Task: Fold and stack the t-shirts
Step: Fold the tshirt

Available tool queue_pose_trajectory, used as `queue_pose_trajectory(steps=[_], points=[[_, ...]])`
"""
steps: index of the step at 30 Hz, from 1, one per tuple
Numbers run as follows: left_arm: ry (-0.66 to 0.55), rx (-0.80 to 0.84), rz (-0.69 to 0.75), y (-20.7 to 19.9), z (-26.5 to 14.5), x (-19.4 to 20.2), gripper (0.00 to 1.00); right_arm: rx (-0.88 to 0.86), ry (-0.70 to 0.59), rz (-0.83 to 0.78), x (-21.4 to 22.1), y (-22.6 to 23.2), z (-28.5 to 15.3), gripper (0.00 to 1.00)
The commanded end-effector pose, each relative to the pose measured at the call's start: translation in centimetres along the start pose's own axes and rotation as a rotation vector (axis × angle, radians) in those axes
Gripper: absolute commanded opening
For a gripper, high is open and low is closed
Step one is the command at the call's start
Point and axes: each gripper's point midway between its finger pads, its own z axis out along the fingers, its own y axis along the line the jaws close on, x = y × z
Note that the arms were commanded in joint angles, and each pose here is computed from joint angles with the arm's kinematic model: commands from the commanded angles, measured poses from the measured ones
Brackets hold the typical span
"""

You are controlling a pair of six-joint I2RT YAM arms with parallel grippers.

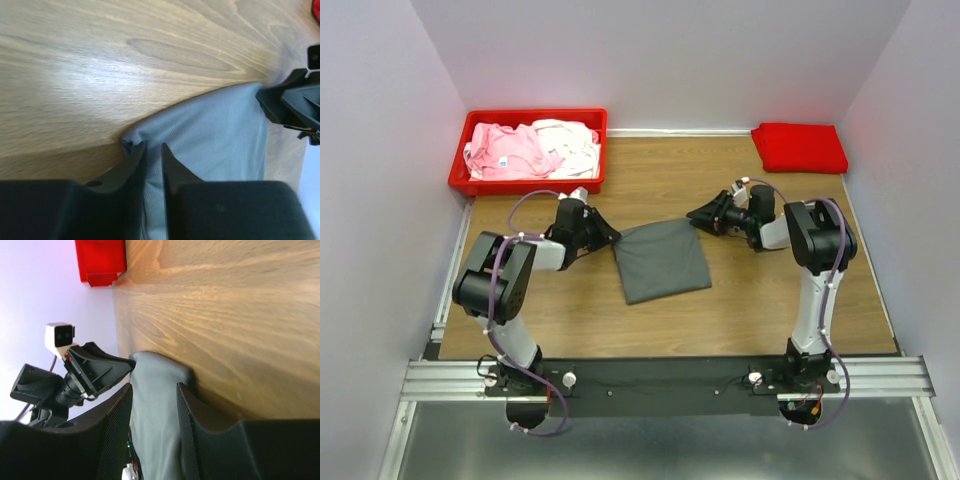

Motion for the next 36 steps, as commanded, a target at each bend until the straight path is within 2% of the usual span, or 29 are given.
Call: queue_pose_trajectory(steps=[1, 3, 4, 6, 7, 8, 9, 10, 11, 12, 13, 16, 18, 19, 21, 24, 28, 36], points=[[-0.05, 0.037, 0.076, -2.3, -2.9, -1.9, 0.43, 0.035, -0.073, -0.098, -1.8, 2.5, -2.8, 0.5], [-0.075, 0.054, 0.141, -4.2, -4.0, -2.9, 0.53, 0.097, -0.075, -0.147, -1.7, 3.1, -3.7, 0.54], [-0.075, 0.04, 0.221, -5.3, -5.0, -2.5, 0.59, 0.192, -0.086, -0.2, -1.9, 3.3, -5.0, 0.56], [-0.129, 0.002, 0.318, -7.3, -5.9, -3.5, 0.64, 0.346, -0.149, -0.252, -2.7, 2.2, -6.8, 0.59], [-0.128, 0.0, 0.373, -8.4, -6.3, -2.9, 0.67, 0.43, -0.137, -0.233, -1.9, 1.5, -8.2, 0.62], [-0.086, 0.005, 0.468, -9.9, -6.9, -0.7, 0.71, 0.47, -0.164, -0.283, -2.2, 2.2, -9.8, 0.68], [-0.084, 0.034, 0.522, -11.9, -7.2, 0.0, 0.72, 0.523, -0.175, -0.29, -2.0, 2.1, -10.9, 0.71], [-0.095, -0.012, 0.557, -12.0, -7.4, 0.3, 0.72, 0.643, -0.184, -0.281, -1.7, 0.6, -12.8, 0.73], [-0.036, -0.009, 0.626, -12.8, -7.5, 3.2, 0.72, 0.697, -0.197, -0.28, -1.6, 0.2, -14.0, 0.75], [-0.051, -0.017, 0.656, -14.0, -7.6, 3.4, 0.72, 0.727, -0.23, -0.295, -1.6, 1.0, -15.4, 0.82], [-0.027, -0.036, 0.682, -14.1, -7.1, 4.5, 0.71, 0.817, -0.245, -0.277, -1.1, -0.2, -17.1, 0.84], [0.066, -0.035, 0.82, -16.4, -6.6, 10.2, 0.63, 0.902, -0.292, -0.254, 0.1, -0.7, -20.0, 0.95], [0.063, -0.039, 0.878, -18.4, -6.0, 11.4, 0.59, 0.937, -0.298, -0.236, 0.8, -1.2, -21.0, 0.98], [0.113, -0.083, 0.921, -17.2, -4.8, 13.1, 0.55, 0.95, -0.294, -0.226, 1.6, -1.6, -21.6, 0.99], [0.112, -0.069, 0.974, -19.3, -4.2, 15.0, 0.55, 0.986, -0.302, -0.218, 2.2, -2.4, -22.4, 0.99], [0.165, -0.104, 1.031, -18.3, -2.0, 17.4, 0.52, 1.012, -0.294, -0.199, 3.5, -3.4, -23.4, 0.99], [0.188, -0.11, 1.069, -18.3, -0.3, 19.2, 0.49, 1.025, -0.32, -0.21, 3.8, -3.3, -24.5, 1.0], [0.261, -0.13, 1.115, -16.3, 1.8, 21.8, 0.5, 1.007, -0.295, -0.187, 4.4, -3.6, -24.1, 1.0]])
